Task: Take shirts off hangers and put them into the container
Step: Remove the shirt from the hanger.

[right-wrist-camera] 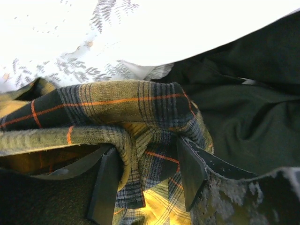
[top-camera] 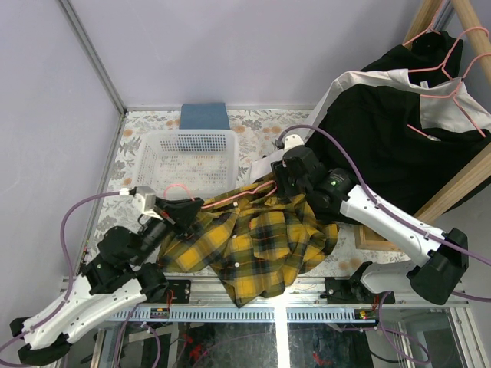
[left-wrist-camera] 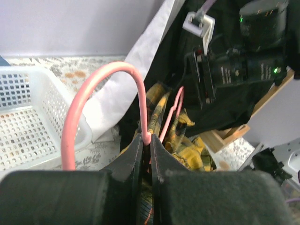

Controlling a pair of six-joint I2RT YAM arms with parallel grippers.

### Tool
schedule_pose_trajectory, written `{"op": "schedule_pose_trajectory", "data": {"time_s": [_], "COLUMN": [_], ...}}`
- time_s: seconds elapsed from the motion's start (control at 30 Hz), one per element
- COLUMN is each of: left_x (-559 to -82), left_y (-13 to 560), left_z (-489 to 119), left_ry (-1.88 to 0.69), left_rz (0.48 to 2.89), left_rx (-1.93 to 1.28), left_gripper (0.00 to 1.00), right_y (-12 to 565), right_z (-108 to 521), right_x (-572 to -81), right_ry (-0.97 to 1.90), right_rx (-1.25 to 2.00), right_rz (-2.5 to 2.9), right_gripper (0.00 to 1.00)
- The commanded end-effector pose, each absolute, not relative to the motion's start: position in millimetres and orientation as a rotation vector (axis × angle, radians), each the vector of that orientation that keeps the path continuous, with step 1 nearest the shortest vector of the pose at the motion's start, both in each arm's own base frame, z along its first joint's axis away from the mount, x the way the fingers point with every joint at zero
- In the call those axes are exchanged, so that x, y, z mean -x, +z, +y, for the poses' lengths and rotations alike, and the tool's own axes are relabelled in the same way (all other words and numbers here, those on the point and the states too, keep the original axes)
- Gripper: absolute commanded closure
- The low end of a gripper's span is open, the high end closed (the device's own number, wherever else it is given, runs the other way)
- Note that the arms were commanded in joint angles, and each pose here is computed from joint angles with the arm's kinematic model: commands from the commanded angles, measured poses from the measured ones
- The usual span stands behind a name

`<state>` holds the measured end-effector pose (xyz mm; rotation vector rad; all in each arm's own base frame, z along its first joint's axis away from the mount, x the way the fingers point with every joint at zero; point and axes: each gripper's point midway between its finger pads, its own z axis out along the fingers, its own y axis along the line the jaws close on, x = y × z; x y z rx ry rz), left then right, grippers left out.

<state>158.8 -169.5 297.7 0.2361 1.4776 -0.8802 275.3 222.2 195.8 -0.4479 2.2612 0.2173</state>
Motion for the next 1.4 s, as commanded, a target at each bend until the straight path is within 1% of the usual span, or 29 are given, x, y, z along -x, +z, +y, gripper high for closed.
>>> {"op": "schedule_pose_trajectory", "data": {"time_s": [0.0, 0.17, 0.3, 0.4, 0.47, 0.53, 0.63, 0.9, 1.0, 1.07, 1.2, 1.27, 1.37], "left_x": [-142.5, -145.5, -152.7, -157.2, -160.4, -162.0, -161.9, -161.1, -159.7, -159.4, -159.4, -159.3, -160.0], "left_y": [380.0, 372.4, 365.6, 358.3, 353.2, 349.7, 350.7, 350.4, 352.8, 353.6, 356.1, 356.3, 355.1], "left_z": [-140.2, -146.4, -151.3, -155.1, -155.2, -154.6, -153.6, -151.5, -151.9, -152.9, -155.2, -157.7, -163.0], "left_ry": [-1.012, -0.994, -0.955, -0.927, -0.908, -0.899, -0.905, -0.891, -0.9, -0.906, -0.916, -0.917, -0.909], "left_rz": [1.163, 1.227, 1.291, 1.337, 1.364, 1.376, 1.365, 1.379, 1.371, 1.367, 1.359, 1.363, 1.378], "left_rx": [-0.085, -0.112, -0.123, -0.136, -0.129, -0.122, -0.113, -0.121, -0.124, -0.127, -0.129, -0.142, -0.174], "left_gripper": [1.0, 1.0, 1.0, 1.0, 1.0, 1.0, 1.0, 1.0, 1.0, 1.0, 1.0, 1.0, 1.0], "right_y": [177.4, 180.9, 209.0, 233.6, 245.1, 253.4, 263.9, 311.3, 328.8, 334.5, 334.9, 335.0, 338.0], "right_z": [197.5, 202.2, 204.9, 190.2, 179.3, 174.2, 172.2, 156.8, 174.5, 195.4, 216.2, 217.6, 211.9], "right_x": [-273.2, -273.2, -269.4, -271.6, -268.6, -263.5, -253.5, -244.5, -226.0, -202.3, -164.8, -157.6, -160.9], "right_ry": [0.121, 0.152, 0.235, 0.21, 0.193, 0.206, 0.246, 0.293, 0.409, 0.542, 0.714, 0.738, 0.694], "right_rx": [0.507, 0.498, 0.504, 0.473, 0.472, 0.49, 0.541, 0.435, 0.573, 0.73, 0.934, 0.971, 0.961], "right_rz": [2.313, 2.319, 2.225, 2.092, 2.016, 1.95, 1.861, 1.682, 1.589, 1.519, 1.445, 1.437, 1.436], "right_gripper": [0.45, 0.45, 0.44, 0.4, 0.35, 0.3, 0.25, 0.24, 0.23, 0.18, 0.14, 0.14, 0.14]}}
